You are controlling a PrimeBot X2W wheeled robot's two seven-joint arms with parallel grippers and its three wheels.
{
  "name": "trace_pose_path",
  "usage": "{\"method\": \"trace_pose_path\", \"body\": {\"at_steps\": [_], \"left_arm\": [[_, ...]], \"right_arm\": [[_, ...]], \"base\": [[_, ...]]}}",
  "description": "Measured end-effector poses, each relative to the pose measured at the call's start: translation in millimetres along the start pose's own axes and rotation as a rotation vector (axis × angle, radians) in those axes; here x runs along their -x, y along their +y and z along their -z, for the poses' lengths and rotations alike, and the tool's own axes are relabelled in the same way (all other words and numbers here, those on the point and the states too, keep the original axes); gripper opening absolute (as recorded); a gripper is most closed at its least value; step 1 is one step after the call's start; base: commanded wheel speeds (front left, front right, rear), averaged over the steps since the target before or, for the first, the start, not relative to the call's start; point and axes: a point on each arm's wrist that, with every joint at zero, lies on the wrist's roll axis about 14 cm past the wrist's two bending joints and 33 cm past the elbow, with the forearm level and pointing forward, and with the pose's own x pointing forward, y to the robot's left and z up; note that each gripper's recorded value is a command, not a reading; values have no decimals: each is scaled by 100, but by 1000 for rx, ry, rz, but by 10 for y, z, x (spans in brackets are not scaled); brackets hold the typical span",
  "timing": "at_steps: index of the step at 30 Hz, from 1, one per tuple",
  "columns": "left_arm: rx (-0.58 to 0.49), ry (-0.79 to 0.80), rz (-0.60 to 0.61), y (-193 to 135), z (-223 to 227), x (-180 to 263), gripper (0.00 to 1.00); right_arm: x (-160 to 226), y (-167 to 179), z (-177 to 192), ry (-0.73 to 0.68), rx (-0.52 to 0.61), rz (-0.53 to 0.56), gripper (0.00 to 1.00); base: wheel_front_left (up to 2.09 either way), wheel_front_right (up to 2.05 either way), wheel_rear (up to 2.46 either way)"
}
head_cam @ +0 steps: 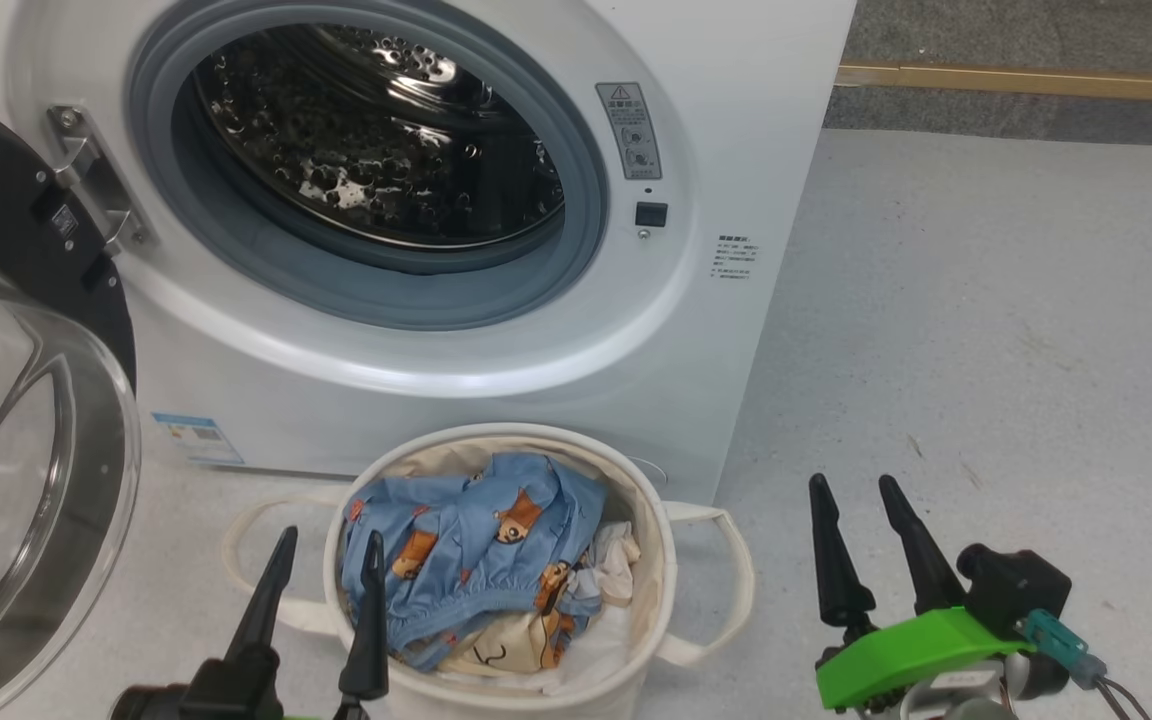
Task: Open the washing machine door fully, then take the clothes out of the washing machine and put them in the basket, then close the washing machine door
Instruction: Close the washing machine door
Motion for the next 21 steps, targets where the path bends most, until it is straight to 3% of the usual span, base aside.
{"method": "trace_pose_path", "body": {"at_steps": [7, 21], "left_arm": [[2, -11, -2, 3, -34, -17, 100], [-40, -38, -10, 39, -120, -4, 100]], "right_arm": [[-9, 0, -16, -5, -1, 0, 100], [-10, 28, -20, -6, -1, -8, 100]], "base": [[-127, 125, 2], [-201, 197, 4]]}}
